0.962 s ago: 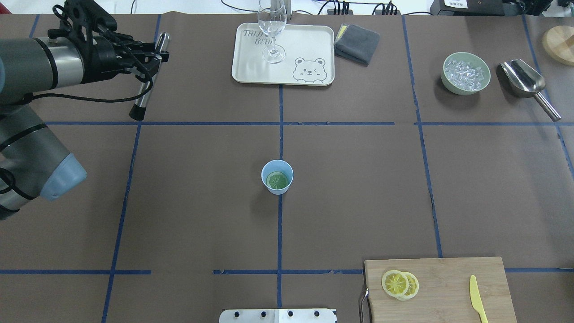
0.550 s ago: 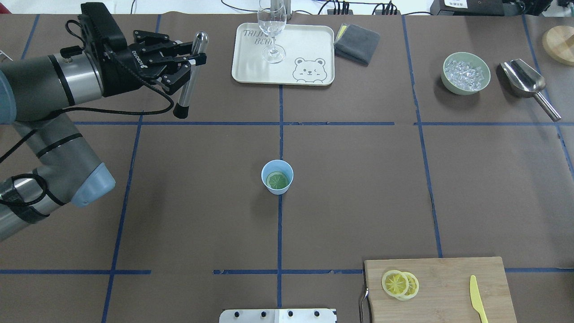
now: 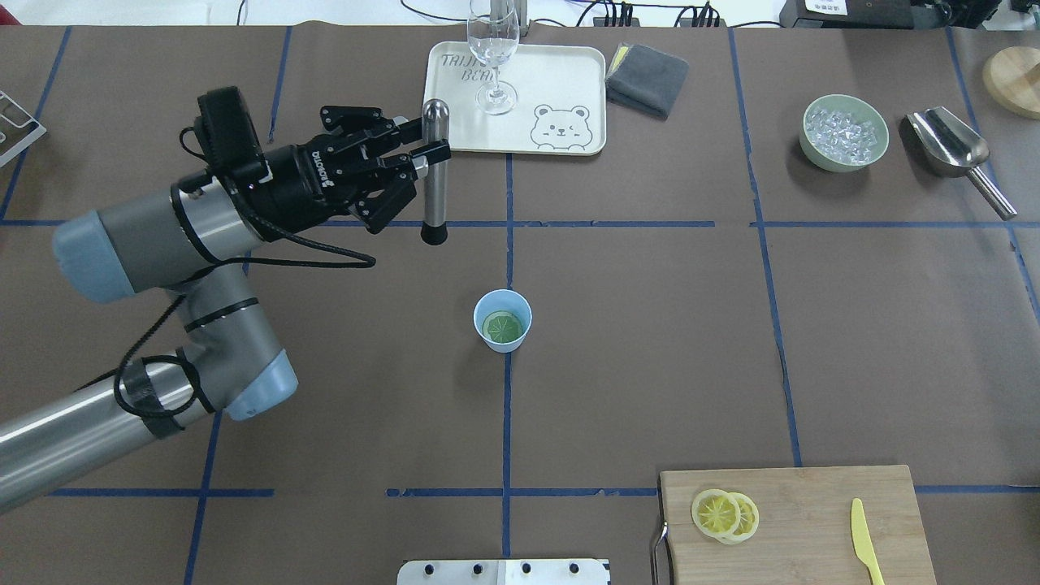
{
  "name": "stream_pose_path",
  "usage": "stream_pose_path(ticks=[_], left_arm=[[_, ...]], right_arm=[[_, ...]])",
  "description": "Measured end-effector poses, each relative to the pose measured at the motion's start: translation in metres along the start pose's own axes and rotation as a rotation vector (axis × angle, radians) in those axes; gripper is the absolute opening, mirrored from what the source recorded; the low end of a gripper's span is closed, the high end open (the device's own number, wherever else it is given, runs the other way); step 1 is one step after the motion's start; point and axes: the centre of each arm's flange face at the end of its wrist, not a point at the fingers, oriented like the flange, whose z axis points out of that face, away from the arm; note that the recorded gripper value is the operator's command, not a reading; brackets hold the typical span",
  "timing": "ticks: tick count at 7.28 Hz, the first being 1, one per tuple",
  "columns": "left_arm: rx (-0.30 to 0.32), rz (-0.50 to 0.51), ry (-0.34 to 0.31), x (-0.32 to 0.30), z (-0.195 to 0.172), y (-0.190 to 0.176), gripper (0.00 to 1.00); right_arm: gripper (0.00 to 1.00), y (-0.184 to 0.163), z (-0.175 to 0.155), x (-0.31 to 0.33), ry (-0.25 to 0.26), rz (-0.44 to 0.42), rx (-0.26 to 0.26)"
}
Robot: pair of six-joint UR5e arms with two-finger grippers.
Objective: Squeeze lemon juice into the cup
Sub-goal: 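Lift the muddler with the left gripper and move it over the cup, then lower the muddler into the cup with the left gripper to press the lemon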
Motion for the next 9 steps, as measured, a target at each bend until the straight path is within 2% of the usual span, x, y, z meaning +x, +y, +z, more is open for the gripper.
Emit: stream_pose_path(ticks=[1,2,5,9], left_arm=[[0.042,-0.034,-0.018,0.017,0.012,0.019,0.00],[0.056,-0.049,-0.032,0.030,0.019,0.038,0.00],[0.042,-0.064,-0.060,0.058,0.020,0.080,0.00],[0.024,-0.072,-0.076,0.065,0.019,0.096,0.00]], right_arm=[[1.00,0.000,0.000,0.002,0.000,0.004,0.001],[1.00,0.000,0.001,0.004,-0.001,0.008,-0.001],[1.00,-0.002,0.000,0.005,-0.002,0.011,0.002],[1.00,-0.003,-0.002,0.006,-0.001,0.011,0.005]])
